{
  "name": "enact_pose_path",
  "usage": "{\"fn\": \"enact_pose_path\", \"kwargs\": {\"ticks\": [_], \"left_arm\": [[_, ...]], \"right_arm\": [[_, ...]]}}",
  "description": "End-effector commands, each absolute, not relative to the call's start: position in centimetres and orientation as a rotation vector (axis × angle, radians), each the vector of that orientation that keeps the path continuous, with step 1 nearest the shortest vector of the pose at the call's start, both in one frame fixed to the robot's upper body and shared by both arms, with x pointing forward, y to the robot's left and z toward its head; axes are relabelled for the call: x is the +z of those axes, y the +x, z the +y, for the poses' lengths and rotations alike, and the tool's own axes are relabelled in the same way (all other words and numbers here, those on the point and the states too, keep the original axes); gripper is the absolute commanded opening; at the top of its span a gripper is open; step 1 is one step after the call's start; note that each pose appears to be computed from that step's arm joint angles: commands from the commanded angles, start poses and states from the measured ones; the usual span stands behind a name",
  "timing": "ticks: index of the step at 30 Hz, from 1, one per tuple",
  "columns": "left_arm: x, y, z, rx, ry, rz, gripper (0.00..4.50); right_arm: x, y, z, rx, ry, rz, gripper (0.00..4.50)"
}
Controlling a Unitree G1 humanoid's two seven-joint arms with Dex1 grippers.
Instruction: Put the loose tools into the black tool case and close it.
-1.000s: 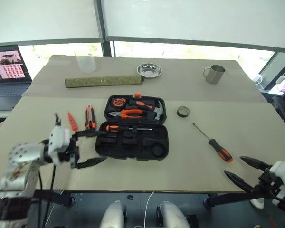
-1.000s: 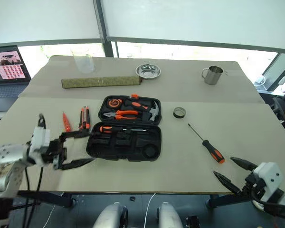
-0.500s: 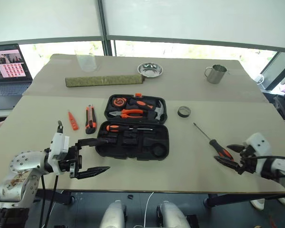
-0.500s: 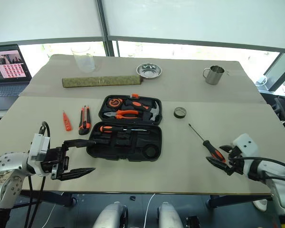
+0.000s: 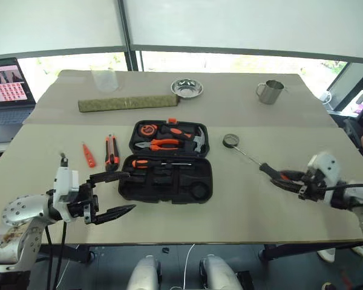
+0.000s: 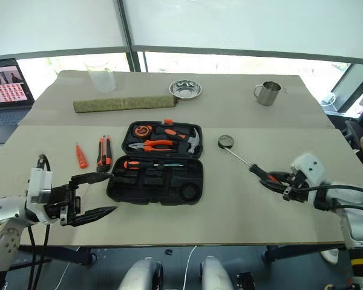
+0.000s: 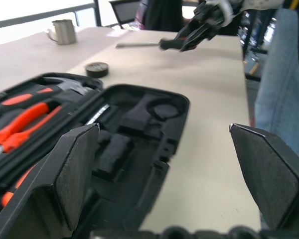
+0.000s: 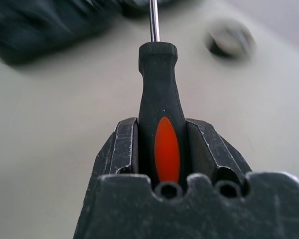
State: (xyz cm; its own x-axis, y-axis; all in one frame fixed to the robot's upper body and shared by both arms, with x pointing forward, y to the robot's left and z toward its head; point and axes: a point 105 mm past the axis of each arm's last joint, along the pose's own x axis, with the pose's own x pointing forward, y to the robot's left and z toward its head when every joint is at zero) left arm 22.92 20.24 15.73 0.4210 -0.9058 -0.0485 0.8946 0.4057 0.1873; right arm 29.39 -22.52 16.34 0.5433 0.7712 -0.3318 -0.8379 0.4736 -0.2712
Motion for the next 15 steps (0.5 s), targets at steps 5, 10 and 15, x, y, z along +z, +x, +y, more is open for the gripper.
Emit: {"fn": "enact_pose_path", "kwargs": {"ticks": [5,10,15], "left_arm": [[16.0,22.8,22.2,-0.992,0.152,-0.074,4.50],[15.4,23.0,23.1,-0.908,0.162,-0.060,4.50],[15.1,22.6,22.9,-0.900,0.149,-0.050,4.50]], "right_arm": [[16.8,31.3,-10.8,1.325,-0.601,0.191,1.04],[14.8,33.5,-7.3,1.318,-0.708,0.278,1.04],[14.0,34.2,-6.4,1.305,-0.751,0.308,1.04]]}}
